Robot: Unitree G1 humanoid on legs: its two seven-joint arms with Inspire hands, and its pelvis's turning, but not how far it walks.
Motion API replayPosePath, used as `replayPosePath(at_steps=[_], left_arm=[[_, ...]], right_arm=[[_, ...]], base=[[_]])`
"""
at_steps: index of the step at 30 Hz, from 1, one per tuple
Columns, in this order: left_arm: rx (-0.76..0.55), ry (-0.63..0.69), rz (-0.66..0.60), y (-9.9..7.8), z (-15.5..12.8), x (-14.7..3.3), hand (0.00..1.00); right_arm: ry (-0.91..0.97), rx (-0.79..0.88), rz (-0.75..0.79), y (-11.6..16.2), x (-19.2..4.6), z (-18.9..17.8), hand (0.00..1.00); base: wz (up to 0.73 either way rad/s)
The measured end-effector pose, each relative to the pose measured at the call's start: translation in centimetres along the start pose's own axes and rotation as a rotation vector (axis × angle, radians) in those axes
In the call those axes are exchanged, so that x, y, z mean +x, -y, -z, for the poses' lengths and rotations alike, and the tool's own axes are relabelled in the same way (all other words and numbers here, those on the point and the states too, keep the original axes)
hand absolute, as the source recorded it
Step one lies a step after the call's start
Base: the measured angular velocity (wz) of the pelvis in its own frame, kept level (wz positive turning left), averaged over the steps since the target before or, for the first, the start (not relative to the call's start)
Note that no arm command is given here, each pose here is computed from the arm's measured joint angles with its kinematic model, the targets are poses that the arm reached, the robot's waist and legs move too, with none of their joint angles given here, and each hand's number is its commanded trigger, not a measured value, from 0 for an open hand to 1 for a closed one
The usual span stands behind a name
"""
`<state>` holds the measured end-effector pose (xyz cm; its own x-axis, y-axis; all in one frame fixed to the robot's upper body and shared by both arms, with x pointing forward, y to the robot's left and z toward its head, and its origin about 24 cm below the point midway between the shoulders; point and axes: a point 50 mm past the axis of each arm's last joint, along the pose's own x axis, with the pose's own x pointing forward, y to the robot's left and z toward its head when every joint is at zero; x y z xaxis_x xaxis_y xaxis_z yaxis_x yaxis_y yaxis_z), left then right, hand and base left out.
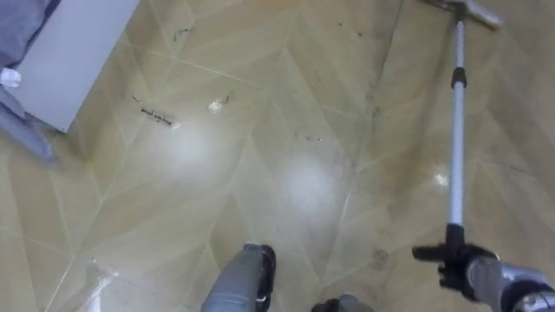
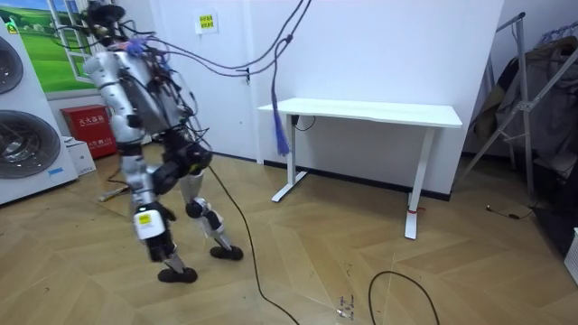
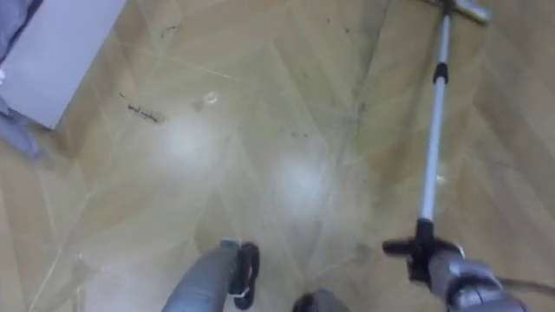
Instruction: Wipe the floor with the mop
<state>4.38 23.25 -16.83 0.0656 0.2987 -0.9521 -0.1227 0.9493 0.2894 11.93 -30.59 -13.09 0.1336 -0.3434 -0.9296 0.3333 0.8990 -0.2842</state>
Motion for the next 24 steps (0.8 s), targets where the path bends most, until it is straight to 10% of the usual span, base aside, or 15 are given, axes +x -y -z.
replayPosePath(at_steps=[4,10,24], left_arm=[[0.046,0.036,0.018,0.9,-0.7,-0.1,0.0],[0.049,0.052,0.011,1.3,-0.8,-0.2,0.0],[0.007,-0.013,-0.065,-1.3,-0.1,0.0,0.0]], right_arm=[[-0.288,-0.071,0.114,3.9,-0.1,11.2,1.0],[-0.389,-0.159,0.098,1.8,-0.5,15.2,1.0],[0.175,-0.148,0.067,-1.1,-2.5,-9.1,1.0]], base=[[0.07],[-0.67],[0.0]])
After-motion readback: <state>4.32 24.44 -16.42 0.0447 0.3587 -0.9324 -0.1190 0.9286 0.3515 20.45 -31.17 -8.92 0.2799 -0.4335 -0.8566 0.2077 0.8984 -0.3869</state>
